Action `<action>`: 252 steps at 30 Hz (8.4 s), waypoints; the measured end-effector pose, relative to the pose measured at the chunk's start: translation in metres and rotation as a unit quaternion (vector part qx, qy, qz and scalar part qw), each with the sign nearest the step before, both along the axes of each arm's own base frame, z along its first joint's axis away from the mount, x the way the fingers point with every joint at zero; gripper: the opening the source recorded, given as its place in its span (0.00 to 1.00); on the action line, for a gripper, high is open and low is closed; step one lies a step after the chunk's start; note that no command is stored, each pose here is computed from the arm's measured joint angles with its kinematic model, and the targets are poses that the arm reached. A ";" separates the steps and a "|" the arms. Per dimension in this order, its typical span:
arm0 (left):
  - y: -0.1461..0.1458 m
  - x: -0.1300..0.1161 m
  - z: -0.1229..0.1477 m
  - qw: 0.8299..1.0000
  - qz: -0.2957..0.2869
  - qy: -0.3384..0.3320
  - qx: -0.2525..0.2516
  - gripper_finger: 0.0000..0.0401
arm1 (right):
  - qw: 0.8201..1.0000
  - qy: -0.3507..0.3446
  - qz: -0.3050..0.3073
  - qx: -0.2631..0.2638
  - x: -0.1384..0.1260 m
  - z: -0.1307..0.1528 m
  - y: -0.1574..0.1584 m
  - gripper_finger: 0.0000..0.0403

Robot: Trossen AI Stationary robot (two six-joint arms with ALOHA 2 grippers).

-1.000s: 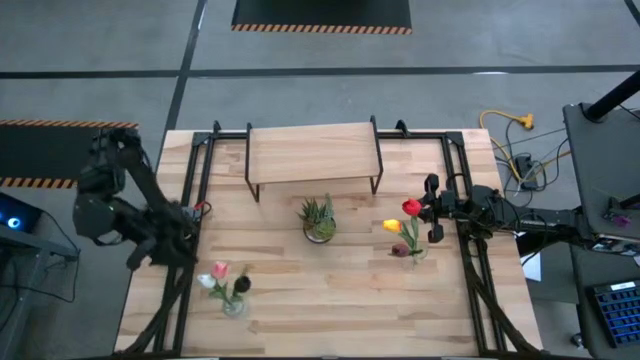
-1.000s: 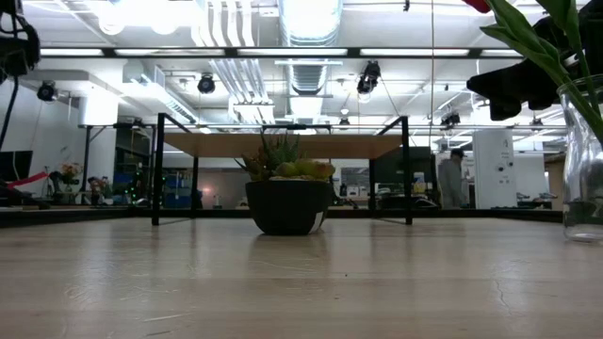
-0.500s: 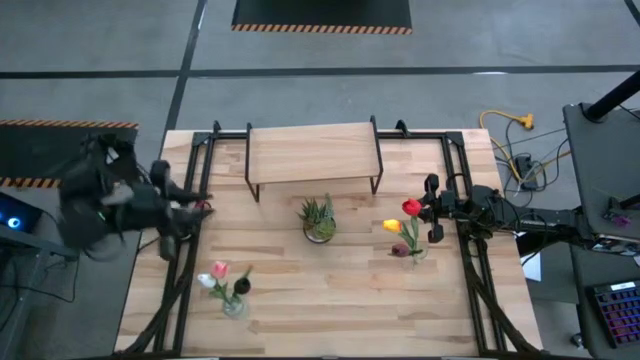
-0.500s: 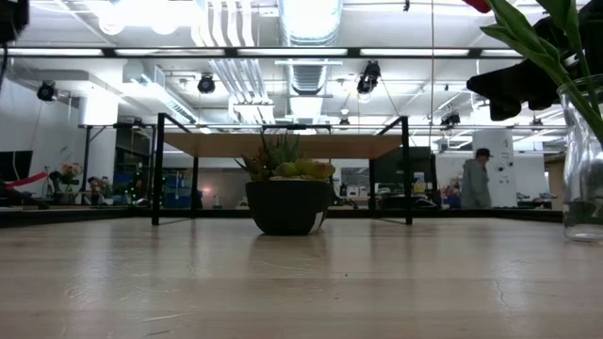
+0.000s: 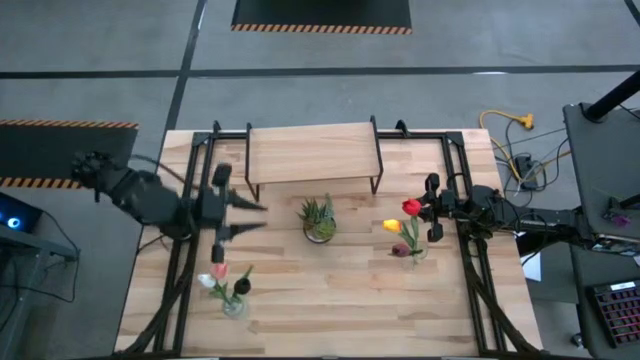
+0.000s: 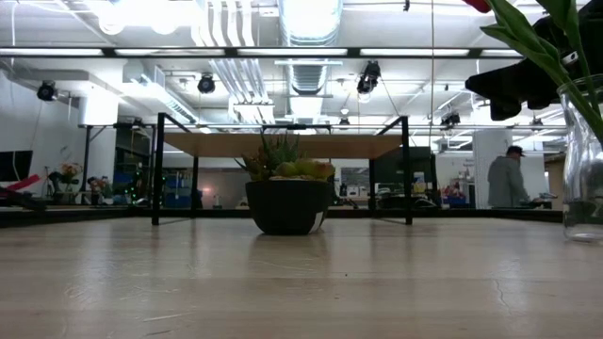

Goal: Pick and place flowers into a vace then onto a shelf
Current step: Put the left transparent vase with the flowers on the shelf

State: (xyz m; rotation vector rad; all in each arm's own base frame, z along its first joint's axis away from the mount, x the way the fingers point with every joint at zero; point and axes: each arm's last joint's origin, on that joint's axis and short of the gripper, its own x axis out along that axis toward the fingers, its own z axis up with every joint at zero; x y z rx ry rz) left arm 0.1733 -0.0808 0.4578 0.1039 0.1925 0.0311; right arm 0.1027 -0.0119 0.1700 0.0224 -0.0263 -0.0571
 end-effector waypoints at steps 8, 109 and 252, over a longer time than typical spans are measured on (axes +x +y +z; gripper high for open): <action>0.024 0.036 -0.029 0.999 0.023 0.003 0.041 0.29 | 1.000 0.000 -0.002 -0.003 0.000 0.000 0.000 0.18; -0.118 -0.097 -0.134 0.483 0.288 0.673 -0.481 0.28 | 1.000 0.004 -0.002 -0.013 0.000 -0.001 0.000 0.19; -0.224 -0.036 -0.328 0.873 0.386 0.231 -0.189 0.81 | 1.000 0.004 -0.003 -0.031 0.000 0.000 0.000 0.17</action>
